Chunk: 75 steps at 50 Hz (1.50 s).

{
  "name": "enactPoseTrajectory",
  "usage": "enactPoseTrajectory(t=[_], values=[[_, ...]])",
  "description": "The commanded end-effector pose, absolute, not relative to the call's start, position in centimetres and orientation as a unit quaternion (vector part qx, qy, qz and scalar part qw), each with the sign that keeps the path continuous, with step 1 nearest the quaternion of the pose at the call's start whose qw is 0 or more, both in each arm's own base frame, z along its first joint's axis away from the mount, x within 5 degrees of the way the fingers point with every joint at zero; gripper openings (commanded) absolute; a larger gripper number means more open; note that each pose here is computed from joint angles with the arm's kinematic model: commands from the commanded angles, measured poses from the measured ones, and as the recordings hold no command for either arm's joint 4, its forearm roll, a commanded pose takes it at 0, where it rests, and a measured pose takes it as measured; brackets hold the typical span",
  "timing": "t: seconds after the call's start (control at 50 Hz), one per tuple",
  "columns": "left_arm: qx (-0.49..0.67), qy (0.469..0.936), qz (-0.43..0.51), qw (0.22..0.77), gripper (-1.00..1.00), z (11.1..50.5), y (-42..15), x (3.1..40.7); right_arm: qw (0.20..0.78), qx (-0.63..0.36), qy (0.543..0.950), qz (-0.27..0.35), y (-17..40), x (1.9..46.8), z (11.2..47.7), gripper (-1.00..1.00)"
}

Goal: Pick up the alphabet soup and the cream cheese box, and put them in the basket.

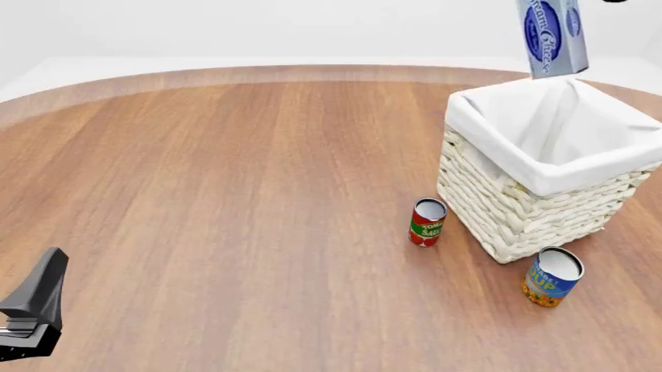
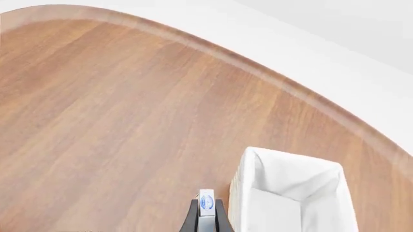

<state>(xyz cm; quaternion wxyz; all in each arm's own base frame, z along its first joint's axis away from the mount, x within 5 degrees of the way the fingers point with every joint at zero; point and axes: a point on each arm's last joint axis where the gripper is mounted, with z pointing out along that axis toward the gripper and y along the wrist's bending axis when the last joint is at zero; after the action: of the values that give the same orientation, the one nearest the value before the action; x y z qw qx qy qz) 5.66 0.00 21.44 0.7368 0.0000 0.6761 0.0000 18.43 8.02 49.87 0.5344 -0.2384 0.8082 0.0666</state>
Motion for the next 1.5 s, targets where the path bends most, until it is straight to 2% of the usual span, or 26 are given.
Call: enactPoseTrajectory(t=[0.02, 0.68, 1.5], values=[[0.0, 0.676, 0.0, 0.737, 1.0, 21.4, 0.0, 5.7, 0.53, -0.222, 0.817, 0.048, 6.9, 18.8, 49.5, -1.0], [0.0, 0.676, 0.0, 0.737, 1.0, 21.4, 0.0, 5.7, 0.524, -0.223, 0.821, 0.035, 6.6, 19.1, 49.6, -1.0], [0.0, 0.676, 0.0, 0.737, 1.0, 21.4, 0.0, 5.7, 0.508, -0.195, 0.839, 0.015, 5.2, 19.5, 47.3, -1.0]])
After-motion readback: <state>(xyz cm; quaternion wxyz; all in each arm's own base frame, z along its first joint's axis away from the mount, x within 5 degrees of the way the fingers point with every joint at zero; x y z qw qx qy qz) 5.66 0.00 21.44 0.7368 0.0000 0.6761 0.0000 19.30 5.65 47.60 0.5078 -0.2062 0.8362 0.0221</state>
